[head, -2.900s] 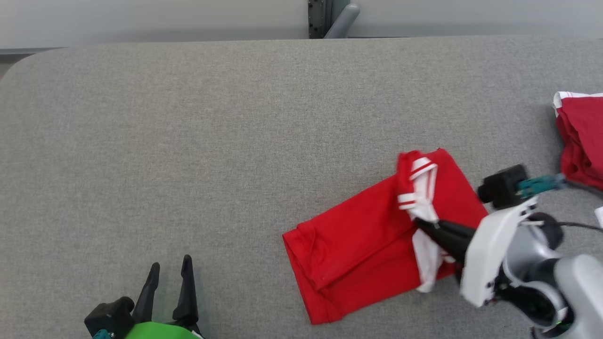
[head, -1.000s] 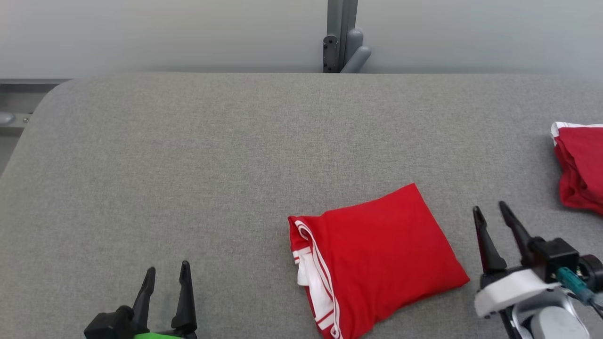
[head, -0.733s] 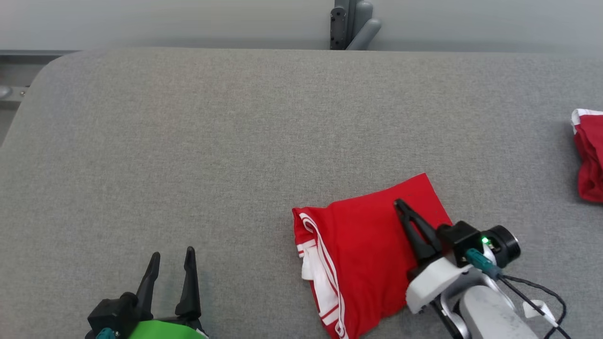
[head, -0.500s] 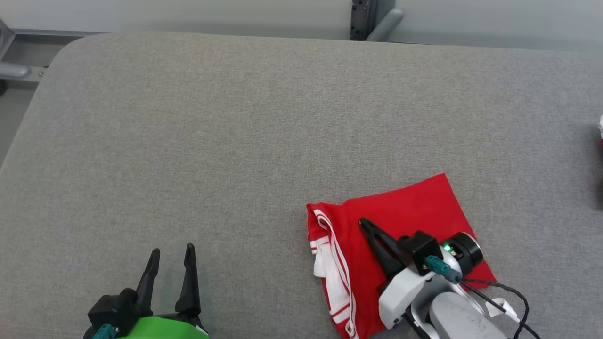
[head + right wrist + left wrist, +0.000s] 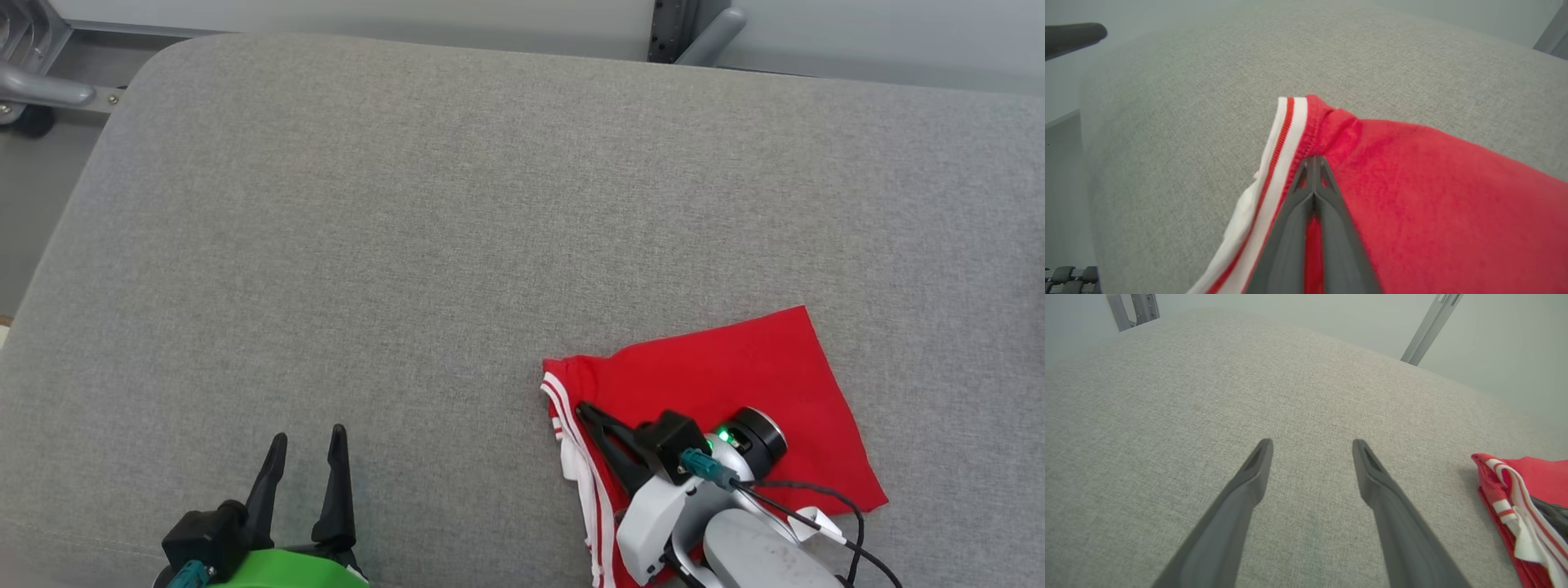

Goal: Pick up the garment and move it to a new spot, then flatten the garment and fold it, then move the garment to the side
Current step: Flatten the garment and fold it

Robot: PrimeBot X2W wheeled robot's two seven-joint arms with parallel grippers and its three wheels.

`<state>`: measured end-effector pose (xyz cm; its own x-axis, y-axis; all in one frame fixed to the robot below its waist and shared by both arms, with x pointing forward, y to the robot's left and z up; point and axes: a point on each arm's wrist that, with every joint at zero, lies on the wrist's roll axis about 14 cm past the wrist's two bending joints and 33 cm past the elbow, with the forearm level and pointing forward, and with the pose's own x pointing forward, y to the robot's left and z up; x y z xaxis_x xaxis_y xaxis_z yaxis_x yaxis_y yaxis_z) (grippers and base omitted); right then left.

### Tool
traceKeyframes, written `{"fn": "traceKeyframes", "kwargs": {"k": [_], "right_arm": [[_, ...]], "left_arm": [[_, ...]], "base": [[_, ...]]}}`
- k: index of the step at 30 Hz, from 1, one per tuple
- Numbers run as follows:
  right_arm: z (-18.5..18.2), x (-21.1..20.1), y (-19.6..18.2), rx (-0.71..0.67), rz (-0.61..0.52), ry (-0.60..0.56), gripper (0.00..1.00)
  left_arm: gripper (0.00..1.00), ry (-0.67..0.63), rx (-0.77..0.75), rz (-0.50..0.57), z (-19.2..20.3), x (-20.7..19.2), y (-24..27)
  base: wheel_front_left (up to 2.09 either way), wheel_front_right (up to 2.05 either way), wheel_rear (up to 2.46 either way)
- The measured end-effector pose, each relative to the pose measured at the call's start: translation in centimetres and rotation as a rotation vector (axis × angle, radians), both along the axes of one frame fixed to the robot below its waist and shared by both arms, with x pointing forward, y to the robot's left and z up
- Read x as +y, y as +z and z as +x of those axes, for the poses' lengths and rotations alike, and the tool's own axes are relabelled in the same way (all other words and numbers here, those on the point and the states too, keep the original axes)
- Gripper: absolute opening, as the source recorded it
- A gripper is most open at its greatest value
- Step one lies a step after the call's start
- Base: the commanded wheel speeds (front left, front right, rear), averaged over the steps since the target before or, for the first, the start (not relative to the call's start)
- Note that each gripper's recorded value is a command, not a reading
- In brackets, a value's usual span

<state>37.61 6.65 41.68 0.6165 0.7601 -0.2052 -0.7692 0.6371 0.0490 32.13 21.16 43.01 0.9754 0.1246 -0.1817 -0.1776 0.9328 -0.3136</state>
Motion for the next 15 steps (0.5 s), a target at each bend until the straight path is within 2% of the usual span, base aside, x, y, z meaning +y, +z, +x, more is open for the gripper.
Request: {"fn": "traceKeyframes", "kwargs": {"k": [9,15], "right_arm": [[-1.0,1.2,-1.8,0.018,-0.076,0.085,0.00],[-1.8,2.3,-1.1,0.014,-0.055,0.122,0.00]], "left_arm": [[1.00,0.017,0.010,-0.006,-0.3,0.3,-0.3],[1.00,0.023,0.003,-0.009,-0.5,0.4,0.0]], "base": [[0.00,0.00,0.00],[0.00,0.00,0.00]]}}
